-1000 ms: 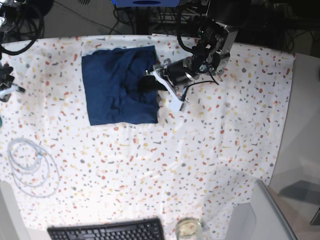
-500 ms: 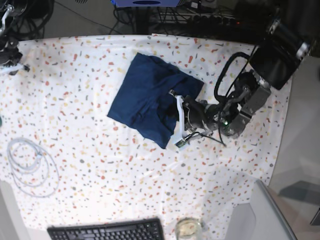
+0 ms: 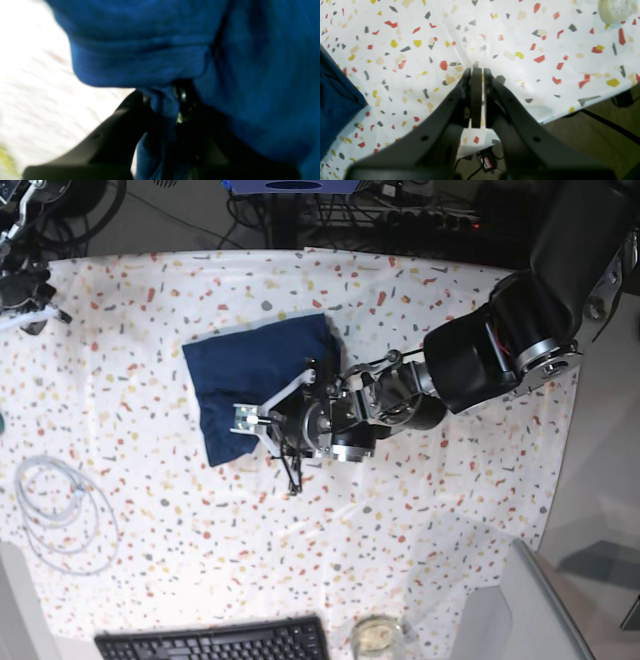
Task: Layout the t-shirt on the table in an organized manner, then fold the t-shirt properly
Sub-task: 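Drag the shirt with the left gripper toward the right gripper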
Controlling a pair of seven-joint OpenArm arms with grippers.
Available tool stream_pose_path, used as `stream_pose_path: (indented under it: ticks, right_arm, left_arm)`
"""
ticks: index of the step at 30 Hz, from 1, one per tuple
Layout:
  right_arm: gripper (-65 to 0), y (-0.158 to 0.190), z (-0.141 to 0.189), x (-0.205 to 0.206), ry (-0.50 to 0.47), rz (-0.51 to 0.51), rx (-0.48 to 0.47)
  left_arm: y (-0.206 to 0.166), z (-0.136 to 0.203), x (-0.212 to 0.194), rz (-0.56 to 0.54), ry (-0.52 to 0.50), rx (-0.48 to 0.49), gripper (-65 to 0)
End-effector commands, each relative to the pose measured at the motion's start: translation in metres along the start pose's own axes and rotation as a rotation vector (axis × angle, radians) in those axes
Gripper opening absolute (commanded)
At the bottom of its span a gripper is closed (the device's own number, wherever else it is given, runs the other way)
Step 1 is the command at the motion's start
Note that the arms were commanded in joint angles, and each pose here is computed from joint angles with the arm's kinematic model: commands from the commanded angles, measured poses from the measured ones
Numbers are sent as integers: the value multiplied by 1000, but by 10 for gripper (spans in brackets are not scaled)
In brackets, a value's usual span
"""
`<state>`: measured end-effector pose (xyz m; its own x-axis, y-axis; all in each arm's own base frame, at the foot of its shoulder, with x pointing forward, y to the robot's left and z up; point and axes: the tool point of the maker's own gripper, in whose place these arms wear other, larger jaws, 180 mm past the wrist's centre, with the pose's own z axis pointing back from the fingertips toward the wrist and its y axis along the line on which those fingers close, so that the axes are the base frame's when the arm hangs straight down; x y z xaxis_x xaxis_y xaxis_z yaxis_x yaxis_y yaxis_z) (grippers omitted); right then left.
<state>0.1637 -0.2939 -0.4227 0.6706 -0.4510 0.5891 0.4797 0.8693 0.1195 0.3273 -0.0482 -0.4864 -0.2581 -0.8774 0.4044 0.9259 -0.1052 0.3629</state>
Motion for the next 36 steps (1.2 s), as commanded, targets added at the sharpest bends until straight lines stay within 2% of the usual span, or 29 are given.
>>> stream_pose_path:
  ticks: [1,8,14,18,22,24,28,32,36]
  right_arm:
    - [-636,4,2,6,-22,17,11]
    - [-636,36,-4,-7,17,65,85]
    - [-636,45,-5,-8,20,79,107]
    - [-636,45,-6,-8,20,78,108]
    - [-636,43,-7,-9,25,66,94]
    - [-636,40,-12,-18,58,46,80]
    - [-636,63,-25,-41,136,100,136]
    - [-638,93,-27,-55,171,146,204]
    - [-638,105,-30,-58,183,128,194]
  left_arm:
    - [-15,-5,-6,-21,28,-53,-650]
    - [-15,-15,30,-61,-42,-58,-650]
    - [-14,-9,69,-101,-177,-51,-650]
    - [-21,-11,68,-205,-175,-48,-650]
    - [-26,-13,68,-228,-177,-49,-650]
    - [-27,-13,71,-227,-182,-50,-650]
    - [-28,-14,75,-227,-187,-52,-650]
    - [-29,-14,74,-227,-183,-53,-650]
    - [-28,-14,75,-226,-183,-51,-650]
